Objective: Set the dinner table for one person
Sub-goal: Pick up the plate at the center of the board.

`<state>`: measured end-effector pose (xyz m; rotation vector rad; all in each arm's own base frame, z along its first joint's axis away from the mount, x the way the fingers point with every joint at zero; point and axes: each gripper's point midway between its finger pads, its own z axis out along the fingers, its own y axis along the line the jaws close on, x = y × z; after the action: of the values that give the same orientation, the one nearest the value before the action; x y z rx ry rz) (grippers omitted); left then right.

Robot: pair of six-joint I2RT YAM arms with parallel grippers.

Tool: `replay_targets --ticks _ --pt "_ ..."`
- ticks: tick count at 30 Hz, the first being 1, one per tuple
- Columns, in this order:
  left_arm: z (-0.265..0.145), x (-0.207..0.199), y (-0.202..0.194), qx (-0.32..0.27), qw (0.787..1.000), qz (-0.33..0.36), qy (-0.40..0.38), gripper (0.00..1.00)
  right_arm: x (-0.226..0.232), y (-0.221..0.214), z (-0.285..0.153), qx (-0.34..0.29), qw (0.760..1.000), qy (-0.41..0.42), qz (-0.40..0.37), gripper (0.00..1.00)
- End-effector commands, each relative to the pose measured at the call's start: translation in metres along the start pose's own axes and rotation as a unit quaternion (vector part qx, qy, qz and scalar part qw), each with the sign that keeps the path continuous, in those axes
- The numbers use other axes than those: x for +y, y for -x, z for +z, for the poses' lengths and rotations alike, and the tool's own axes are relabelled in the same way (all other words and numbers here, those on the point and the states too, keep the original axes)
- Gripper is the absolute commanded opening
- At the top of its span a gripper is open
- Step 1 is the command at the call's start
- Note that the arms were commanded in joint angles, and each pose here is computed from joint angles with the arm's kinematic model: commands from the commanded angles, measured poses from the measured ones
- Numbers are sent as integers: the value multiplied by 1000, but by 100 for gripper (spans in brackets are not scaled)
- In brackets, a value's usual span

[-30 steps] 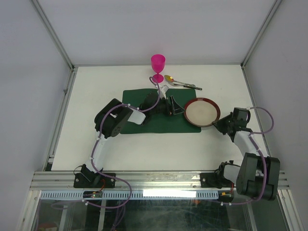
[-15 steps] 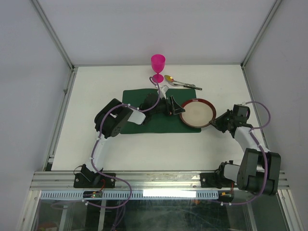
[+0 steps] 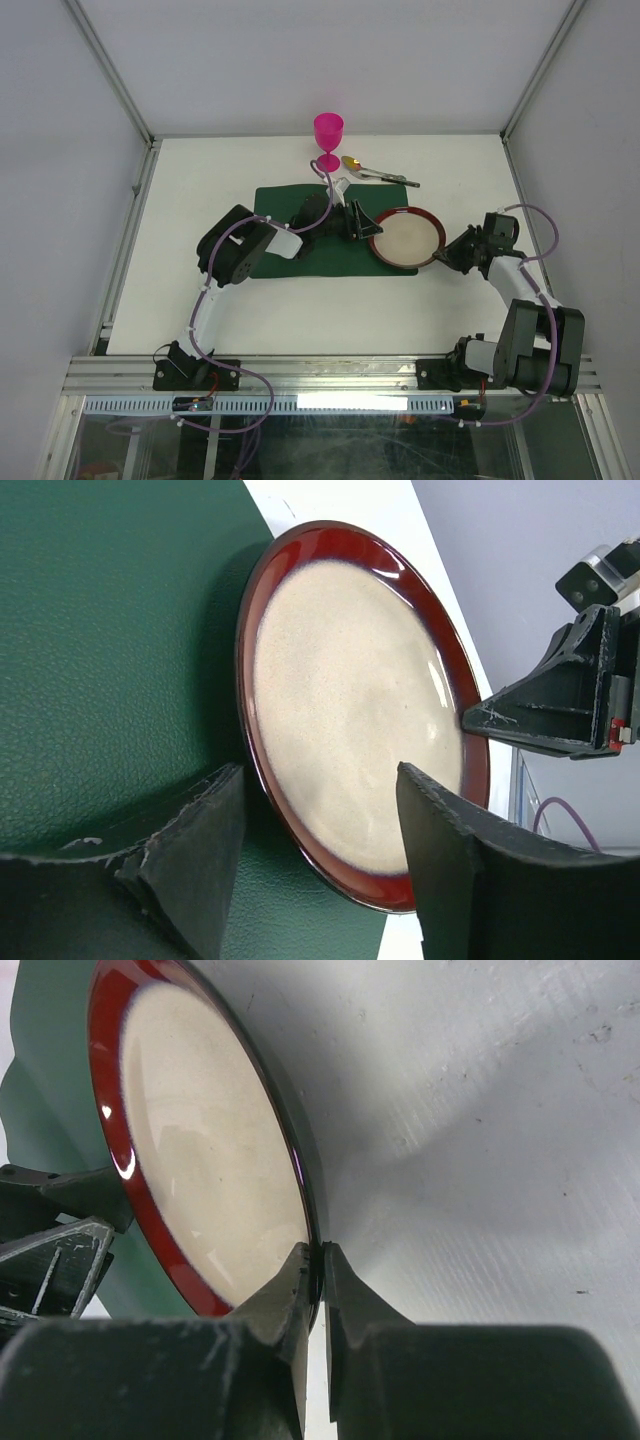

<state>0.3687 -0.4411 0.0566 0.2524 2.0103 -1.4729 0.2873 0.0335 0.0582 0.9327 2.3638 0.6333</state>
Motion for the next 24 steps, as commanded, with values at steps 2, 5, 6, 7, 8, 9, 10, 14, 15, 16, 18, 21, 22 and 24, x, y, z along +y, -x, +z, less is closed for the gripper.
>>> replay_targets --ticks 2,5,6,7,8,9,10,14,15,16,18,21,22,24 --pt "1 19 -26 29 999 -4 23 52 39 15 -7 -8 997 73 -32 0" --pt "1 21 -27 31 999 -4 27 47 40 16 -8 -8 997 72 -35 0" --pt "1 21 -27 30 999 -3 28 45 40 16 -8 -9 997 73 -36 0" --pt "2 21 -27 31 999 -3 29 41 40 16 -8 -9 997 73 -36 0" --pt "1 22 -26 31 999 -2 30 38 40 16 -8 -9 997 73 -37 0" --pt "2 22 -26 31 999 -2 30 36 40 17 -8 -9 997 72 -38 0" --pt "2 22 -26 31 999 -2 31 34 40 17 -8 -9 997 71 -38 0" --pt "2 22 -26 33 999 0 32 22 39 17 -9 -9 997 69 -41 0" --pt "2 22 -26 33 999 -1 33 21 38 17 -8 -9 997 68 -41 0" --pt "2 23 -26 33 999 0 33 20 38 16 -8 -8 997 68 -42 0" --pt "2 23 -27 34 999 0 33 13 39 16 -9 -8 997 68 -42 0" --pt "3 21 -26 34 999 0 30 9 39 17 -9 -8 997 68 -43 0" --pt "3 21 -26 34 999 0 30 8 39 16 -9 -8 997 68 -43 0" --pt "3 19 -25 34 999 1 28 8 38 16 -9 -8 997 67 -44 0"
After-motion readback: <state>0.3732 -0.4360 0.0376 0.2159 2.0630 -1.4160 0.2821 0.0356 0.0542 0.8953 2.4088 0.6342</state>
